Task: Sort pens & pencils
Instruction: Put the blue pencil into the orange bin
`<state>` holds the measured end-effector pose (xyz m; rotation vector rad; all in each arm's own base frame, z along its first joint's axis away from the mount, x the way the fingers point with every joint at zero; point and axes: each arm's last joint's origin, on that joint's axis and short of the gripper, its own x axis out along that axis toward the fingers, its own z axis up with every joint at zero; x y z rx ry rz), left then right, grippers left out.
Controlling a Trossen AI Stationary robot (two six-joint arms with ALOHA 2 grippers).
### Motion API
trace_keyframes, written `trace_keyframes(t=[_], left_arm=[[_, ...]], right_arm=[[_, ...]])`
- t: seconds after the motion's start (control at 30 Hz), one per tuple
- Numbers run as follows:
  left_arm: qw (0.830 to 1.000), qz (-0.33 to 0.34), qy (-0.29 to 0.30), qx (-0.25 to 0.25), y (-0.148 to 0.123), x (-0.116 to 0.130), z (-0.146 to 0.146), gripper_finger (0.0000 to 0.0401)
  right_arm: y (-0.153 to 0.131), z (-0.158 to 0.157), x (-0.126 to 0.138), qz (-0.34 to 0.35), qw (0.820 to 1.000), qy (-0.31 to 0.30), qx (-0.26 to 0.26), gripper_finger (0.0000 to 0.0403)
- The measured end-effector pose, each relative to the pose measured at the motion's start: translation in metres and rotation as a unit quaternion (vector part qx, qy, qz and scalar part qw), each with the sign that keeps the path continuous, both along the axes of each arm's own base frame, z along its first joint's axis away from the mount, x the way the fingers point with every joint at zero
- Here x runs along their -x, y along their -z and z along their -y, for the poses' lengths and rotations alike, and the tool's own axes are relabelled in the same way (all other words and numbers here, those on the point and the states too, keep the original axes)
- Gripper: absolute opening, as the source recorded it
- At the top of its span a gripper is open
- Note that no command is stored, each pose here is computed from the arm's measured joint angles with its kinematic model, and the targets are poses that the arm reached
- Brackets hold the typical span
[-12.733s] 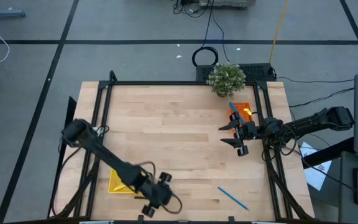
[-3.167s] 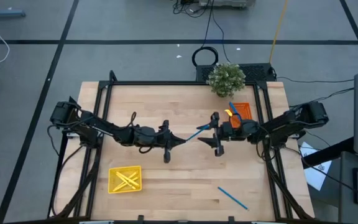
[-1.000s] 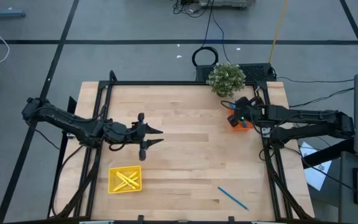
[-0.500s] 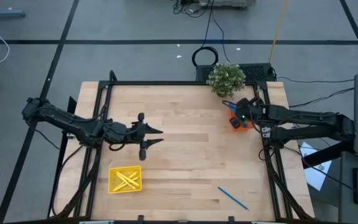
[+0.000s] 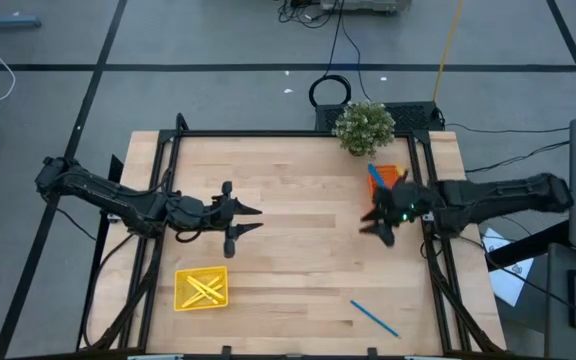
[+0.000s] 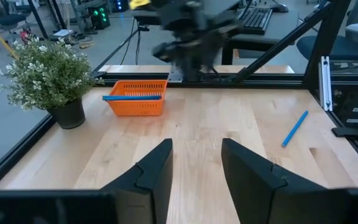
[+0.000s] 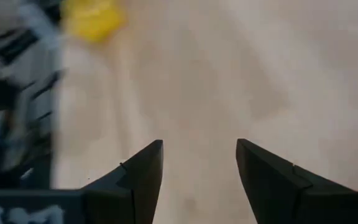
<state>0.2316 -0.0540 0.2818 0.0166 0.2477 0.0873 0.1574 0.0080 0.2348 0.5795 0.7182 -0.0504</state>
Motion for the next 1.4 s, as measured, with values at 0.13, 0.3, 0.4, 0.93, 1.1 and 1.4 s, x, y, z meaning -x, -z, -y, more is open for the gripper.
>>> trace_keyframes(t=[0.13, 0.3, 0.4, 0.93, 1.1, 1.4], left_arm=[[1.0, -0.002, 0.0, -0.001, 0.001, 0.0, 0.0, 0.0143], [1.0, -0.002, 0.0, -0.001, 0.0, 0.0, 0.0, 0.0143], [1.0, -0.002, 0.0, -0.001, 0.0, 0.0, 0.0, 0.0143], [1.0, -0.002, 0.0, -0.001, 0.0, 0.0, 0.0, 0.0143], [1.0, -0.002, 0.001, -0.003, 0.0, 0.0, 0.0, 0.0143], [1.0, -0.013, 0.002, -0.012, 0.002, 0.001, 0.0, 0.0143]], right_arm=[[-0.004, -0.04, -0.014, 0.081, 0.991, -0.102, -0.011, 0.0184], [-0.004, -0.093, -0.022, 0.101, 0.981, -0.165, -0.003, 0.0176], [-0.001, -0.122, -0.024, 0.038, 0.985, -0.166, -0.006, 0.0168], [0.048, -0.234, -0.003, -0.453, 0.875, 0.043, -0.163, 0.0134], [0.063, -0.242, -0.004, -0.471, 0.865, 0.06, -0.16, 0.0134], [0.088, -0.253, -0.011, -0.478, 0.861, 0.073, -0.161, 0.0134]])
